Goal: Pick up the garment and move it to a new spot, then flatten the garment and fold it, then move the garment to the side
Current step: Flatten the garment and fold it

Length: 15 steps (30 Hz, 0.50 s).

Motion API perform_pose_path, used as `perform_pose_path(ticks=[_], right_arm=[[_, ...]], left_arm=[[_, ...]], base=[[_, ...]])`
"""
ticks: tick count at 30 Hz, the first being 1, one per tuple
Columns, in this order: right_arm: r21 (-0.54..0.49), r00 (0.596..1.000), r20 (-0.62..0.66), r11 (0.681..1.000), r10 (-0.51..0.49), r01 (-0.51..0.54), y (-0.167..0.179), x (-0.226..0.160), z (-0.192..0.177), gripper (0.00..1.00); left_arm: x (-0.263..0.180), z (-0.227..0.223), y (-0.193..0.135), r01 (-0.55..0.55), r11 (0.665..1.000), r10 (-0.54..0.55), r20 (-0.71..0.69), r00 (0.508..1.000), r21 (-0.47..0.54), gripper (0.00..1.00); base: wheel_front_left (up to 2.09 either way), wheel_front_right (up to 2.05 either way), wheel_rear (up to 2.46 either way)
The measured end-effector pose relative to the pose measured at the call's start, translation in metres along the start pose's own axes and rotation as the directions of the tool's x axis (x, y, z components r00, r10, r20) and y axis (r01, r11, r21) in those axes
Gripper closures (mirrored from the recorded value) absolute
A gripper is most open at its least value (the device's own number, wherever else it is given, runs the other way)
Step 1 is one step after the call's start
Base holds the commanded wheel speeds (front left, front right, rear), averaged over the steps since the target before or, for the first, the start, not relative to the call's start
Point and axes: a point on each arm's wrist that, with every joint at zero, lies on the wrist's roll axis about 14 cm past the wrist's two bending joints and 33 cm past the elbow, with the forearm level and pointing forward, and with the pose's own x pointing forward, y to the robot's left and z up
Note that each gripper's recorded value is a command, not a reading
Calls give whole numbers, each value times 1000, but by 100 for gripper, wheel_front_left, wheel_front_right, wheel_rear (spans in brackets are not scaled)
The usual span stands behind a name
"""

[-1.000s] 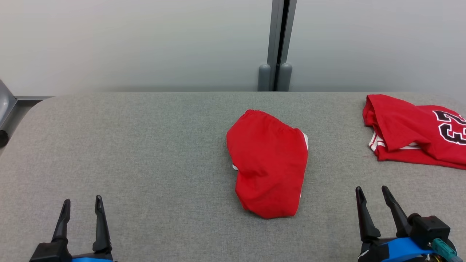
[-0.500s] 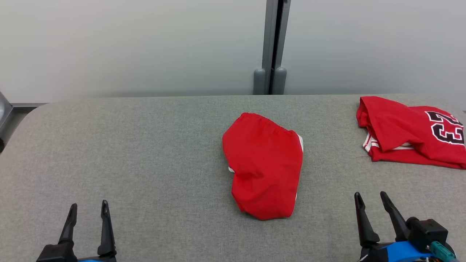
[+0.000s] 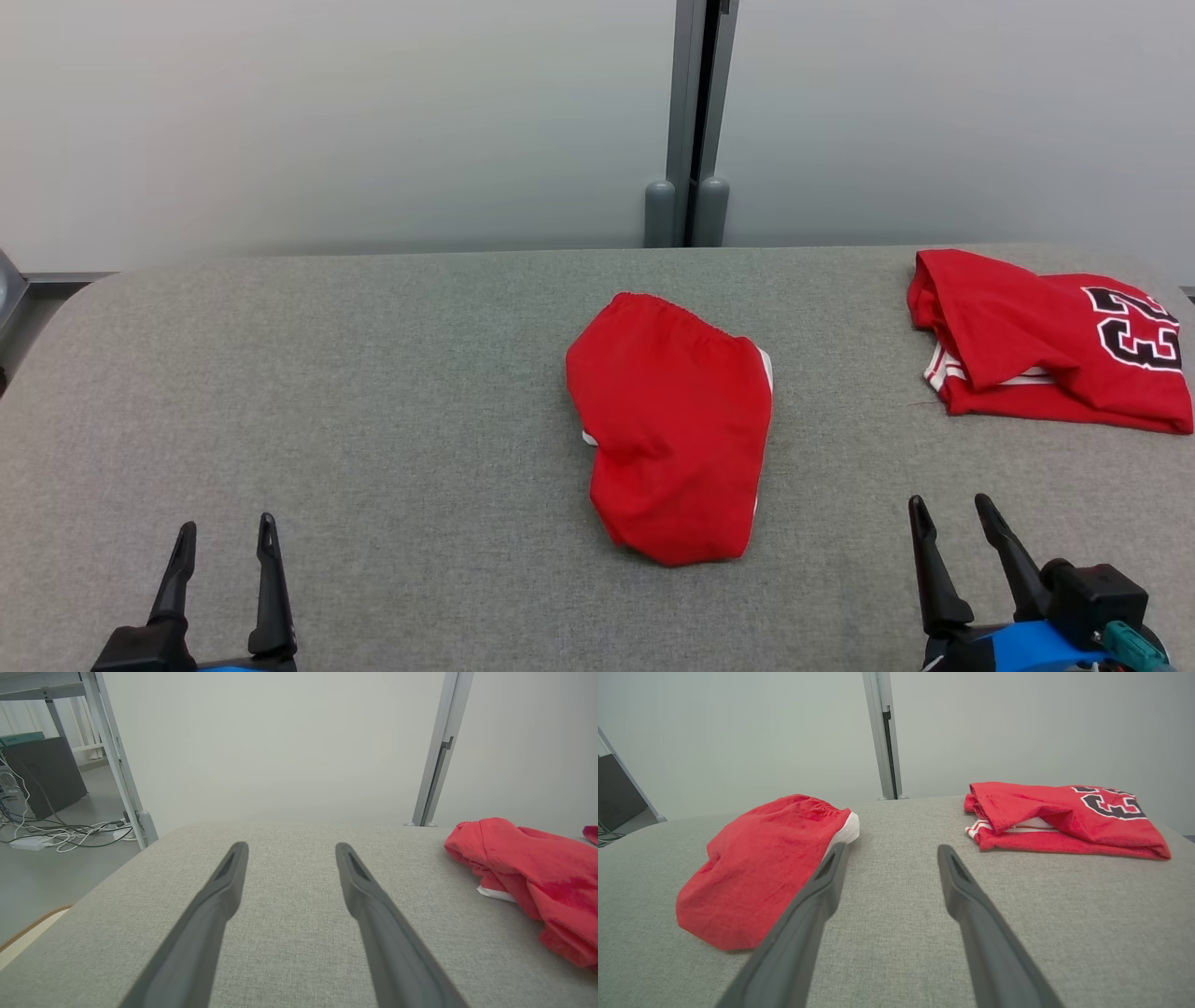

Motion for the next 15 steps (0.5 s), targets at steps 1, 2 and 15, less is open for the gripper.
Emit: perform_pose_path(ticks=[1,2,15], right_arm=[[0,1000,-1,1000,0,0,0,0,0,0],[0,1000,-2,1000,0,0,0,0,0,0],[0,1000,-2,1000,0,0,0,-1,-1,0]], left_arm=[[0,0,0,-1,1000,1,-1,1000,0,0],[0,-1,0,1,1000,-1,-2,1000,-1,0],[-1,1,-2,-1,1000,1,6,1000,-6,0]], base=[[0,0,0],[0,0,0],[0,0,0]])
